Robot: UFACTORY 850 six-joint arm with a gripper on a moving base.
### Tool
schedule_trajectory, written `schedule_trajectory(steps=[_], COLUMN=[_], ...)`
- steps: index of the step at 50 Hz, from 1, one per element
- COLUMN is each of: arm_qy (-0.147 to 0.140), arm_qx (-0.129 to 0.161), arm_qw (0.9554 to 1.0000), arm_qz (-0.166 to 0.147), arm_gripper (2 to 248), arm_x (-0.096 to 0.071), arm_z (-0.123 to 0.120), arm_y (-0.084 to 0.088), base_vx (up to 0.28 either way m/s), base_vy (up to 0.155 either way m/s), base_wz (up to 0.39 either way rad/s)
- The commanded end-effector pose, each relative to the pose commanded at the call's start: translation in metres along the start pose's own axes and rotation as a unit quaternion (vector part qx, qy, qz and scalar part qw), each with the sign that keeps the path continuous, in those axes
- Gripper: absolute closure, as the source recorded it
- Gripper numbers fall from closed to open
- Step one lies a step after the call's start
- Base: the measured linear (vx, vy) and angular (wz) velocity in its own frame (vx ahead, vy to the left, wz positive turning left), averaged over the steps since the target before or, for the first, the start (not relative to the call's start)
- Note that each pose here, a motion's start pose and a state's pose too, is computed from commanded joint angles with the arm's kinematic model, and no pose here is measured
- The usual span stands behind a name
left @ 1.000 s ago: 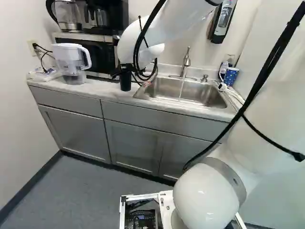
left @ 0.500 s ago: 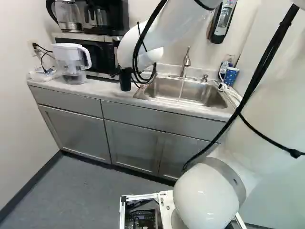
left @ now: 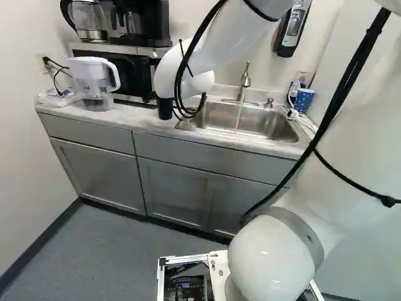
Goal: Rinse the cup and place it in the tray
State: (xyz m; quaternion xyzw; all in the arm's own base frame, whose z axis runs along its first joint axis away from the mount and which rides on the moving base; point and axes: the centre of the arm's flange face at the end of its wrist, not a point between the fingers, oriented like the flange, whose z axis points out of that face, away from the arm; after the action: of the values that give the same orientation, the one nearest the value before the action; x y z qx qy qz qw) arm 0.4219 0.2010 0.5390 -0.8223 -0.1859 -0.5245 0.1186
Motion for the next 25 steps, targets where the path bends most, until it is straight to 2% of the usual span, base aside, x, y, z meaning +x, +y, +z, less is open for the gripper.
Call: schedule_trajectory(steps=[25], arm_qy=[0.043], arm_qx=[-0.002], arm_qw=[0.9991], arm_qz=[0.001], arm_gripper=[3], arm_x=[-0.016], arm_z=[0.003], arm_y=[0.002], base_vx=[0.0], base_vy=[0.0], base_wz=[0.0])
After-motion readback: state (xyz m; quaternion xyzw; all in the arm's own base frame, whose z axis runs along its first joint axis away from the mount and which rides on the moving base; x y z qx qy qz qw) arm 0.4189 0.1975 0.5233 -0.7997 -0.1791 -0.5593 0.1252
